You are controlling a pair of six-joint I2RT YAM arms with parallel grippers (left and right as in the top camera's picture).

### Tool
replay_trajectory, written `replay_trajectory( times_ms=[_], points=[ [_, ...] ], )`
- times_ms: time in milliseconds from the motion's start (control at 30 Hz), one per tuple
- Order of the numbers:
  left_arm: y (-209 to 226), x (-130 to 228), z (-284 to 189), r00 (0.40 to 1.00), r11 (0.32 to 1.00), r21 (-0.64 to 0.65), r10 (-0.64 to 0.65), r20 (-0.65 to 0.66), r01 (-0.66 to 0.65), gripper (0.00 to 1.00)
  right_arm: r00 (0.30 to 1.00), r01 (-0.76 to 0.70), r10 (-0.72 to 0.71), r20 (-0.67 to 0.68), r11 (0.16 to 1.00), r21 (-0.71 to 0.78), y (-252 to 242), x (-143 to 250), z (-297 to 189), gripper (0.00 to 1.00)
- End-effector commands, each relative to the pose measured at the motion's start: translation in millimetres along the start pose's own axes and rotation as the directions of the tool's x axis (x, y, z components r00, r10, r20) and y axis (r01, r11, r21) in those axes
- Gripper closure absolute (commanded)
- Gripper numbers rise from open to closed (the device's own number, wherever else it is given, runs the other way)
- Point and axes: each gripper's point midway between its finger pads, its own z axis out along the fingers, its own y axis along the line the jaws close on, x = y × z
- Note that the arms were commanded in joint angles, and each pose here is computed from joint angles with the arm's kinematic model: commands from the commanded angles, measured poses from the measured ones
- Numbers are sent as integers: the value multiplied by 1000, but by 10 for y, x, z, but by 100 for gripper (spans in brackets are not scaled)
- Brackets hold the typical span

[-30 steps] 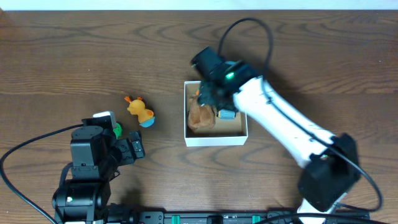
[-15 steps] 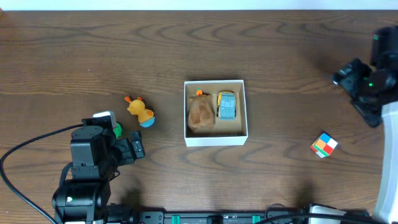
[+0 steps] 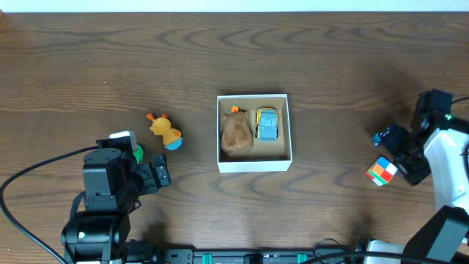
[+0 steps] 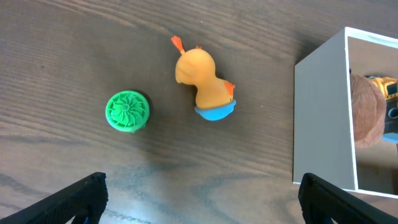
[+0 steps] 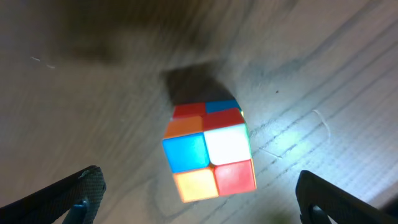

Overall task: Pack container
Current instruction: 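Grasp the colored puzzle cube with the right gripper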

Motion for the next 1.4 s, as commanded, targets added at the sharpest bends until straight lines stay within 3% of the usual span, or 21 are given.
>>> replay_trajectory(
  times_ms=[0,533,767,1133,1267,1367],
  points=[
    [-35,-61,-42,1000,1000,15,-5,13,5,2,999,24,-24,-23,1000,3,-64,106,156,1],
    [-34,-60,-42,1000,1000,15,-5,12,5,2,997,58,-57,55,998,-25,-53,62,447,2],
    [-34,-60,-42,1000,1000,15,-5,12,5,2,997,59,-58,45,998,-19,-69,86,450,28],
    [-34,-61,-42,1000,1000,15,-5,13,5,2,998,59,-58,40,998,-16,-76,96,450,34],
    [-35,-60,-42,1000,1000,15,-5,12,5,2,998,59,-58,38,998,-15,-80,101,450,42],
    [-34,-61,-42,1000,1000,15,-5,13,5,2,998,59,-58,38,998,-15,-80,101,450,53]
  ],
)
